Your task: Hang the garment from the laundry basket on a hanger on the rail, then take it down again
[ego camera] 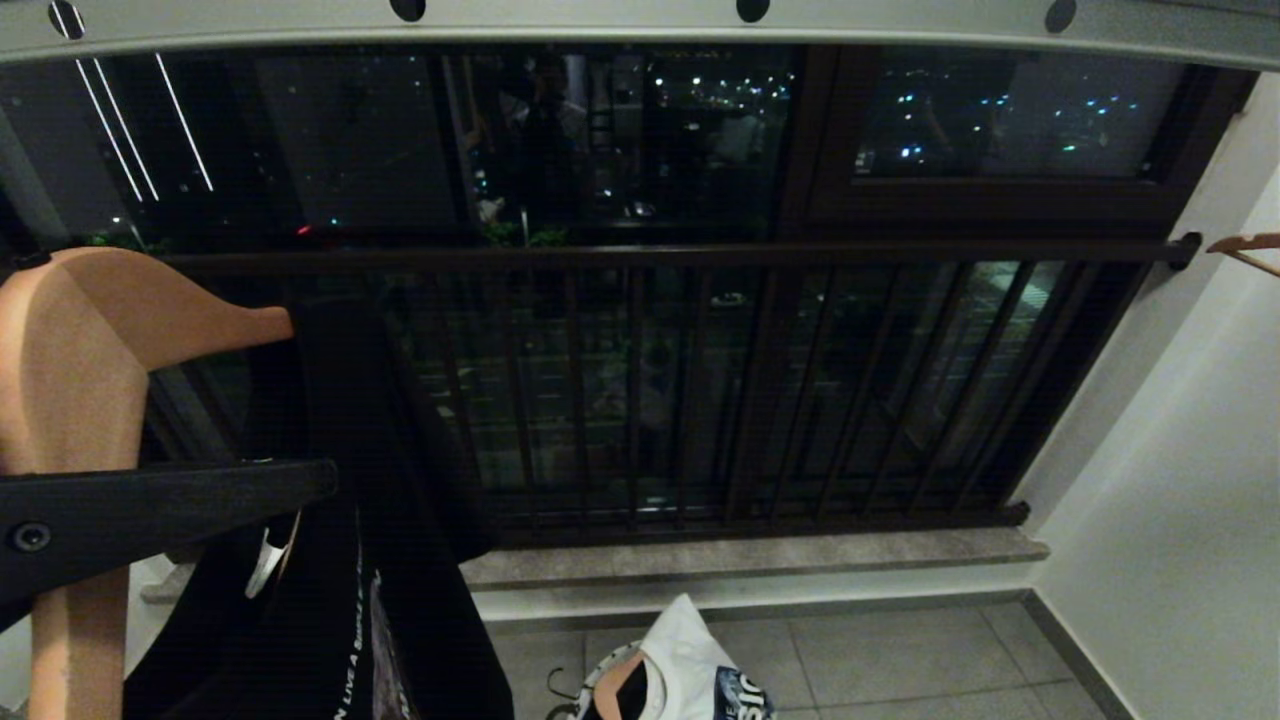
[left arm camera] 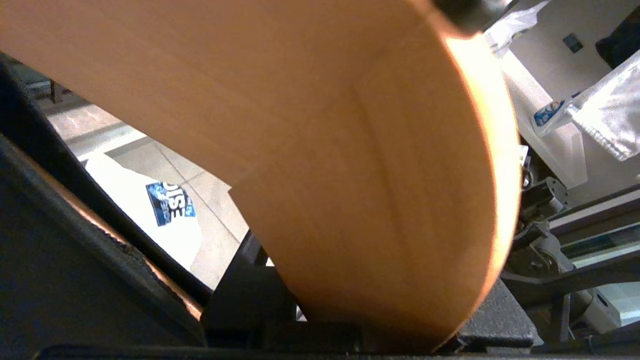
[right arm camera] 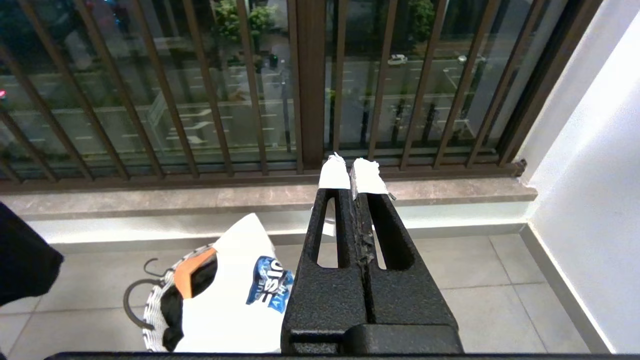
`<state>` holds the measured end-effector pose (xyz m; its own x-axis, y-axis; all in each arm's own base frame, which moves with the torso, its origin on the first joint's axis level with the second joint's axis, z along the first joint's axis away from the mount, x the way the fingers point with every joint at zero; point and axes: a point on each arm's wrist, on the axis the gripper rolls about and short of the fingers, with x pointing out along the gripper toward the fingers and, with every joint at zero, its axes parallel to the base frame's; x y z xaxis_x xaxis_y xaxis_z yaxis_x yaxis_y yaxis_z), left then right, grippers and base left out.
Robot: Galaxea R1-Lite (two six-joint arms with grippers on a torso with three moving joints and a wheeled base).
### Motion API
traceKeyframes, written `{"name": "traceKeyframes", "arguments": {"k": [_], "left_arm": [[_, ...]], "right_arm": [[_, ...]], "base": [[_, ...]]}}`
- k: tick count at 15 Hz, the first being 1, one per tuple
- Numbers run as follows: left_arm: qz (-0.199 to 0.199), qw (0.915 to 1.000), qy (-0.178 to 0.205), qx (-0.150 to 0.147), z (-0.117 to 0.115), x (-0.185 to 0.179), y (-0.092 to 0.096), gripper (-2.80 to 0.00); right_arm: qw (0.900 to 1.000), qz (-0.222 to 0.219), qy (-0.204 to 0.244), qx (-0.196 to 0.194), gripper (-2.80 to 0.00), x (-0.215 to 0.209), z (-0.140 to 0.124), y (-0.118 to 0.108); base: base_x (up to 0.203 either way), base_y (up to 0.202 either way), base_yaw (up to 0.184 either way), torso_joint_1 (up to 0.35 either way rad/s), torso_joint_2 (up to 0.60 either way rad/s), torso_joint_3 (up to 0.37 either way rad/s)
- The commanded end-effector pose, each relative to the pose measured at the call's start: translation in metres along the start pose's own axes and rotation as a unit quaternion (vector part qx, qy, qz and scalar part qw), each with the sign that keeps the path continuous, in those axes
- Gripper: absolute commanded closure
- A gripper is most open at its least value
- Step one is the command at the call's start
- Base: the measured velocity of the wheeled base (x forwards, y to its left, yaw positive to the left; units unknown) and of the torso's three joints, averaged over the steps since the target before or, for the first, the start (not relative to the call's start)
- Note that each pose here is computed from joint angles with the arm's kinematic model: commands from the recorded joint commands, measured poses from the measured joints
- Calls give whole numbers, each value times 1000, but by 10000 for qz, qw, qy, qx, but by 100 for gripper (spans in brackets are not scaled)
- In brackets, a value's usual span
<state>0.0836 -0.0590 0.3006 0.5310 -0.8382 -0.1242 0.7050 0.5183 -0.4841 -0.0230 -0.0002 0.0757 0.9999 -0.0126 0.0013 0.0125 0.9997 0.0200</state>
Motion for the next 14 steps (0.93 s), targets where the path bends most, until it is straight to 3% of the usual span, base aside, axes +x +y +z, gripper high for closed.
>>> {"name": "traceKeyframes", "arguments": {"k": [1,14], "left_arm": [[10,10000,54,-40,-2,1,2,0],[48,9999,104,104,-6,2,4,0]], "right_arm": [[10000,1,6,0,0,0,0,0],[10000,1,6,0,0,0,0,0]], "base": [[0,0,0,-72,179,85],[0,0,0,-130,270,140]]}}
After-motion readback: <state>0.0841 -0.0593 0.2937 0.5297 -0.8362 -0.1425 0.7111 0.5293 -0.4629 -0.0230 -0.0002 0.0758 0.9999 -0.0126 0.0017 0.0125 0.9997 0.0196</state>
